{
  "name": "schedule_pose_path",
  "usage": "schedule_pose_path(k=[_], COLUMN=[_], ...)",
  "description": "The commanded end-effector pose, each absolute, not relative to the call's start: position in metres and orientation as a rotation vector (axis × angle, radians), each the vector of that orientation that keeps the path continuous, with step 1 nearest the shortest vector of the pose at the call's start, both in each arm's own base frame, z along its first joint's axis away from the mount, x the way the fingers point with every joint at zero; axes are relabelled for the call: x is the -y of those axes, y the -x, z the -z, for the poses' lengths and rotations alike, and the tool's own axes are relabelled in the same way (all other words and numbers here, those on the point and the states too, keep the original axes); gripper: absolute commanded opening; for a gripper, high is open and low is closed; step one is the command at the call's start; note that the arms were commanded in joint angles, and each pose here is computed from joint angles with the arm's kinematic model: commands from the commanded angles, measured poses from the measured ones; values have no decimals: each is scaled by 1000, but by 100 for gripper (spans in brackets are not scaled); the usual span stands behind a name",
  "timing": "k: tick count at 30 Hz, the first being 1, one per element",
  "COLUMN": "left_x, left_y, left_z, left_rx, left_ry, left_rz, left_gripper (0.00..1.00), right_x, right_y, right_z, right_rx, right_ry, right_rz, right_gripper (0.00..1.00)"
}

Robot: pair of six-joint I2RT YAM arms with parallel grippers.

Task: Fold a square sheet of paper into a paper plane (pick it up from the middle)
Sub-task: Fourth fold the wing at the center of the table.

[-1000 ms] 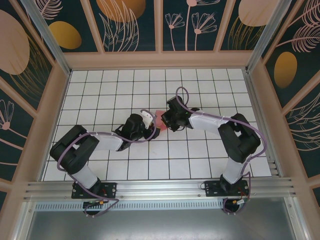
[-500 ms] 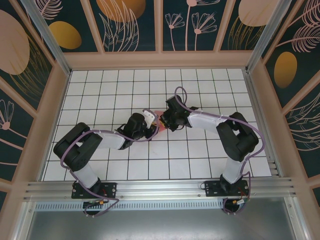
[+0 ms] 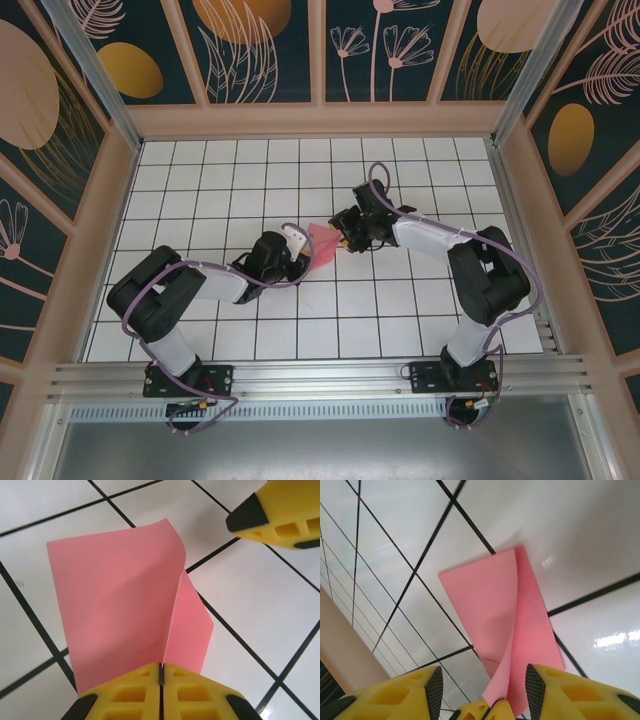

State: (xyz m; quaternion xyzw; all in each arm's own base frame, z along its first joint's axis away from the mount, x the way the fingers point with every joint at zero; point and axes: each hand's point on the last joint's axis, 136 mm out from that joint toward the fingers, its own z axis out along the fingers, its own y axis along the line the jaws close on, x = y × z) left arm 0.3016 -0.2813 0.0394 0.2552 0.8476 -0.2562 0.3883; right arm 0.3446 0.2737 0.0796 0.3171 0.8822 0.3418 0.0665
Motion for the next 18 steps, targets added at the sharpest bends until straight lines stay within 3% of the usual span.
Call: schedule_pose_path(k=[1,10,18], left_x=[287,294,297], left_y=[-300,-297,-293], left_z=[-58,-74,-75], left_rx=[-2119,-2161,-2147], left_ry=[-562,-256,-97], left_rz=[765,1013,1174], left_gripper=[8,4,4], right_x=[-279,-260,-282], right_y=[-335,-314,-296], right_z=[-94,-96,-84], right_rx=[-2695,-2556,-2547], right_ry=[-610,-214,-16], right_rz=[-1066,-1184,-1328], right_gripper=[50,46,41])
